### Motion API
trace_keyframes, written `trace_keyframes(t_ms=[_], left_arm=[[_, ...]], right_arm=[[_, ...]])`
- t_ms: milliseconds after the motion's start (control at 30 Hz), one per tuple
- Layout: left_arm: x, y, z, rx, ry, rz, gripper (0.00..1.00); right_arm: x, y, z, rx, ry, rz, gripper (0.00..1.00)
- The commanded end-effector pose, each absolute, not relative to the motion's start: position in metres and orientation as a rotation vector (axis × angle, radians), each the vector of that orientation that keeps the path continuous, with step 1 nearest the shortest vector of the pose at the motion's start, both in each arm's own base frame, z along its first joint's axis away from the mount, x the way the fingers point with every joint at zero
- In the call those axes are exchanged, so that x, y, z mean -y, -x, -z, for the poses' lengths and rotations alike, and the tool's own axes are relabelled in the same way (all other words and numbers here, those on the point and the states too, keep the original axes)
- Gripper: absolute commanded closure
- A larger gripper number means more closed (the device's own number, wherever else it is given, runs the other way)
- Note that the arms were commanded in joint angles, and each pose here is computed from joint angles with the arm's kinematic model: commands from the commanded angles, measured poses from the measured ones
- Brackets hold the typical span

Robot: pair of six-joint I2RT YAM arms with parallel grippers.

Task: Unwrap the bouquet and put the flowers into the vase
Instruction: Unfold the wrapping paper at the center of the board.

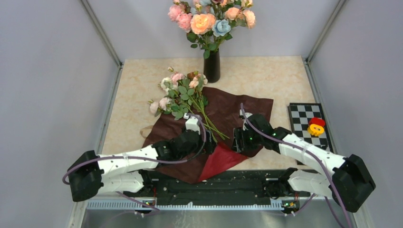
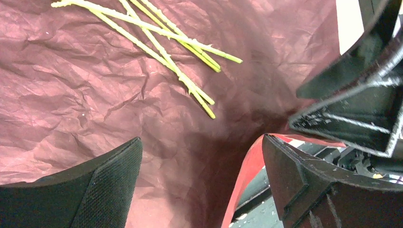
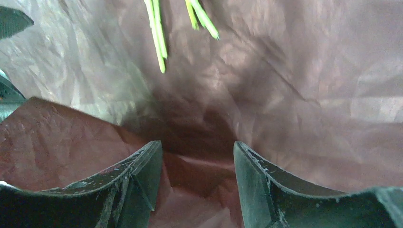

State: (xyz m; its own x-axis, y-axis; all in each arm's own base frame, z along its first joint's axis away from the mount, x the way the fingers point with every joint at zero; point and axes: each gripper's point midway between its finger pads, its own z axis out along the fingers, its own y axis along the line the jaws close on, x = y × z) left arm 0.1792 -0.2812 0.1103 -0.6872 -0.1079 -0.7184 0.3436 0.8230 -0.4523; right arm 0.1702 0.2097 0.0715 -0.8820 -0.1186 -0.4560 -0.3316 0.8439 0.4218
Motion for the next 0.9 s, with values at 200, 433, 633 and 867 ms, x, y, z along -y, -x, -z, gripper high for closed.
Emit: trace_keyframes(t_ms=[200,433,633,867], left_arm=[[0.316,-0.158,-0.164,-1.997,-0.302,1.132,0.01],[0.294,-0.152,-0.167,-2.012,-0.316,1.087,0.01],[0.250,-0.187,-0.118,-2.180,-0.003,0.830,0.01],[0.254,-0.205,-0.102,-2.182,0.031,0.754,0.01]], right_arm=[[-0.186,-0.131,-0.067,-2.709,0.247,-0.695,0.43],[-0.183,-0.135,-0.064,-2.736,0.224,-0.637,0.44],[-0.183,-0.133,-0.061,-2.769,0.204,-0.627,0.48],[-0.189,-0.117,-0.080,-2.802,0.255,-0.714,0.47]])
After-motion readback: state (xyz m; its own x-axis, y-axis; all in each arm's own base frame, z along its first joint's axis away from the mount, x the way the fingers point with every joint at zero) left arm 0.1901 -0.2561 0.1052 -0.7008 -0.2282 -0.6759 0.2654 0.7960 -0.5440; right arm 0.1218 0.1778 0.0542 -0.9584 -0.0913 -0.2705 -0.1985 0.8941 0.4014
